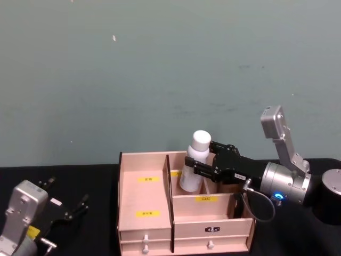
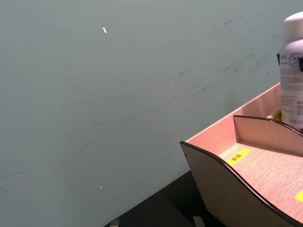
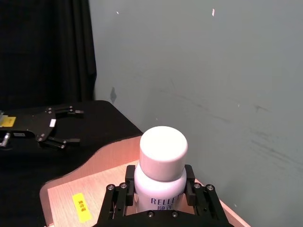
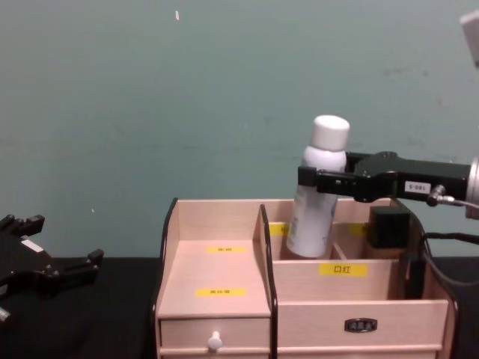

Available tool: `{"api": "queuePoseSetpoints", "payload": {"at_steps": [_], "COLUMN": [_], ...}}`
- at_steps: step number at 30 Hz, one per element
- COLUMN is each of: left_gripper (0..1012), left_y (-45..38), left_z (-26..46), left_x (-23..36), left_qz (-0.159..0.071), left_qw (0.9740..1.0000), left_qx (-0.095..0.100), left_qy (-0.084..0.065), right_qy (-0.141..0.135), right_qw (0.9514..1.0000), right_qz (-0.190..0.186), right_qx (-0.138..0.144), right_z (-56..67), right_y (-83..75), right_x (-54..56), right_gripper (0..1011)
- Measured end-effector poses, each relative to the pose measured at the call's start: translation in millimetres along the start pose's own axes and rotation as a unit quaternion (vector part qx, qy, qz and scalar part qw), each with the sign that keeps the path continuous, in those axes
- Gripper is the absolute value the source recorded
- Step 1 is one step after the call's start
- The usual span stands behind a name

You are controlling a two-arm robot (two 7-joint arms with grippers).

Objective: Pick up the facial cleanser and watermelon frost from the table and place them into the tiered storage box.

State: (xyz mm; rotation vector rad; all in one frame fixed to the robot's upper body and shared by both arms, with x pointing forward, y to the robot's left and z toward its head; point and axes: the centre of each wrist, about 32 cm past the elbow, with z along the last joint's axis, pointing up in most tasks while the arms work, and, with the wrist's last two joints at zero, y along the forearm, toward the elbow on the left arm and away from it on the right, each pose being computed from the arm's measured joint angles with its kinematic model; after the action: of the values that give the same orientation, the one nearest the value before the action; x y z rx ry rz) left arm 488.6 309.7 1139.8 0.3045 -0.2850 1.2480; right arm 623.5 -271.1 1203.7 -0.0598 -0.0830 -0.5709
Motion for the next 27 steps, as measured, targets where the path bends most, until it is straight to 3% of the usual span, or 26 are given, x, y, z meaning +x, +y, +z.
{"api": "queuePoseSetpoints", "payload": {"at_steps": [27], "left_gripper": [1001], "left_y": [0.0], "left_z": [0.0], "left_x": [0.0], "left_qz": [0.0], "left_qw": [1.0], "left_qx": [0.0], "left_qy": [0.0], "right_qy": [0.008], "right_qw": [0.9997], "right_qz": [-0.008], "right_qx": [-0.022], "right_z": [-7.8], "right_y": [3.4], "right_x": [-1.3], "right_gripper": [593]}}
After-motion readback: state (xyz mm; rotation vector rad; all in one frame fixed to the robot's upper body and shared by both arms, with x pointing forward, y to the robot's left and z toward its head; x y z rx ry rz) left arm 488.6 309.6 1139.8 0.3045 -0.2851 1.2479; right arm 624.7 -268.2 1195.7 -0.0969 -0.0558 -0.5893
